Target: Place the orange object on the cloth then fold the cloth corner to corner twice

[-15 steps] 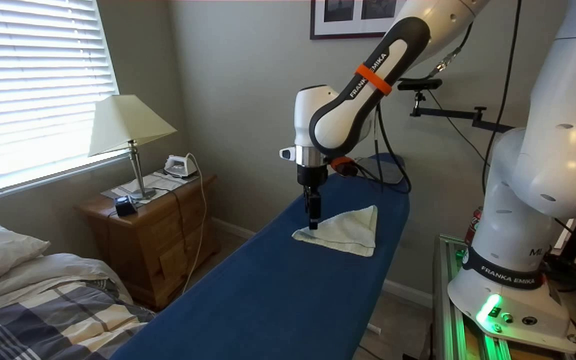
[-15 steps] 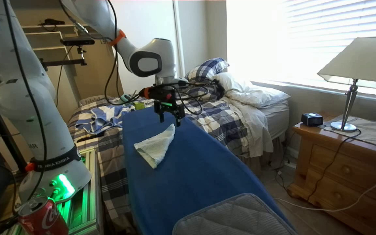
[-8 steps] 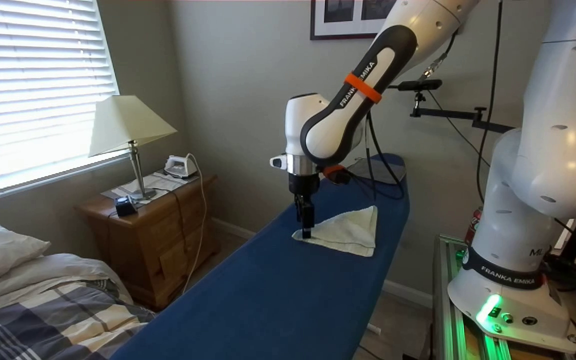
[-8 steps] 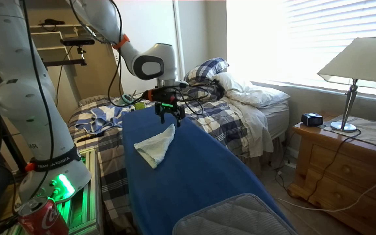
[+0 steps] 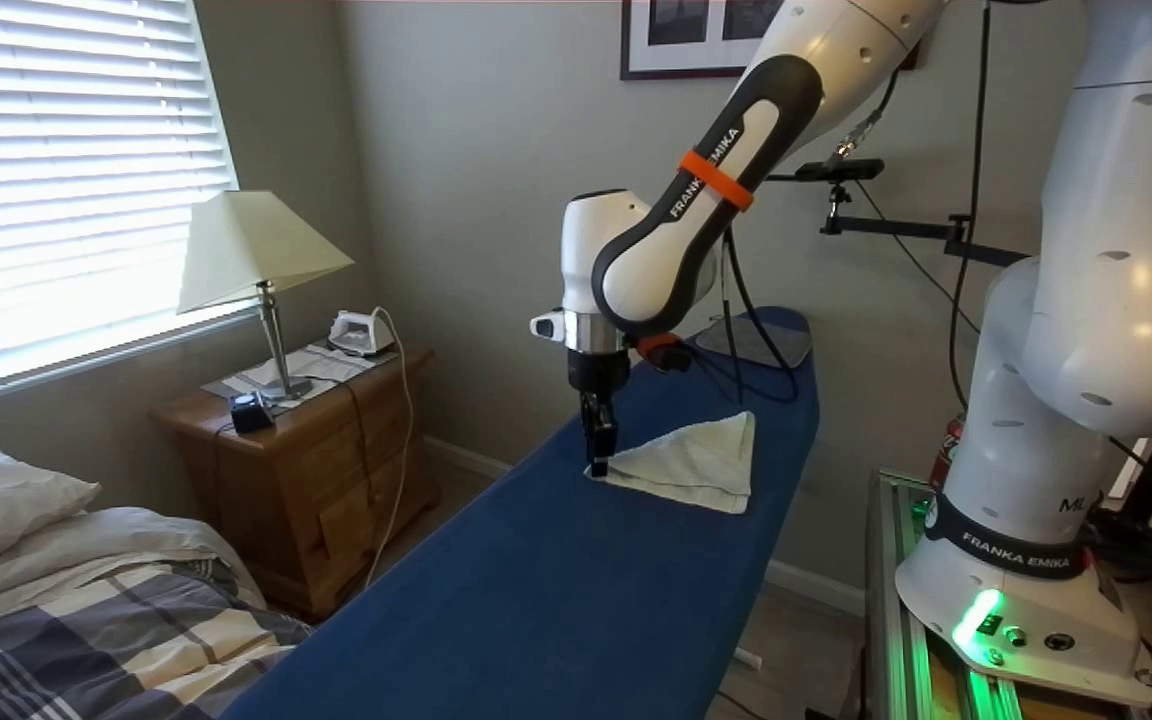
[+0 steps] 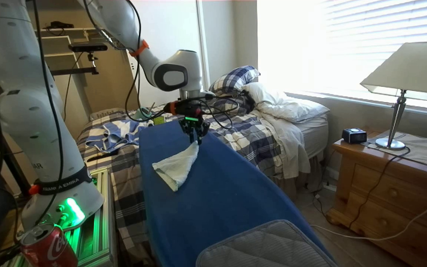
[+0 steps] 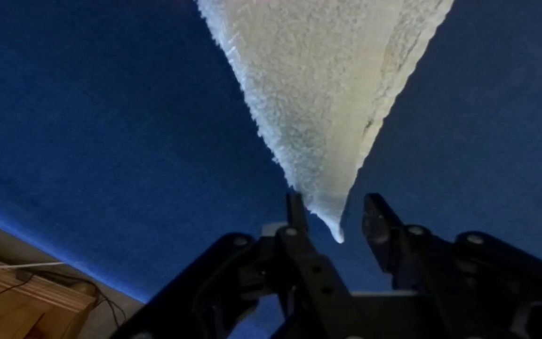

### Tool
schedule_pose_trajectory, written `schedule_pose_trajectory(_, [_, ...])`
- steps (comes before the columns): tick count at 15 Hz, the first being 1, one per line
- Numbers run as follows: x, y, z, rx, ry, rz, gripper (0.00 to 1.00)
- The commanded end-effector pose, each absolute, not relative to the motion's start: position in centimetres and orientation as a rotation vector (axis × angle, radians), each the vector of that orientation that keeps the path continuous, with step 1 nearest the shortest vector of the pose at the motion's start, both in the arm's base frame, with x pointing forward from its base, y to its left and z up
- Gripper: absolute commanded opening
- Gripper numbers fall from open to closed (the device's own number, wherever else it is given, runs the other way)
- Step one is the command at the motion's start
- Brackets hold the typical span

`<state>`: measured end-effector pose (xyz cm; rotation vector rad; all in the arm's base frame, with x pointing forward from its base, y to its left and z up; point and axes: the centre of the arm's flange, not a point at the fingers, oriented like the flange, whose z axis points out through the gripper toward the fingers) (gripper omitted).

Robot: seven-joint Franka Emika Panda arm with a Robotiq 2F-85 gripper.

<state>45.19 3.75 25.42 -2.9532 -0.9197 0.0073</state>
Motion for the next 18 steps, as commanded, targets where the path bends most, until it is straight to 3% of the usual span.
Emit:
schedule_pose_trajectory(1, [45.9, 3.5, 25.2, -2.943, -0.923, -0.009, 0.07])
schedule_pose_trajectory(4, [46.0, 3.4, 25.2, -2.939, -0.923, -0.003, 0.0])
schedule_pose_trajectory(18, [48.4, 2.6, 30.2, -2.965, -0.941, -0.157, 0.01])
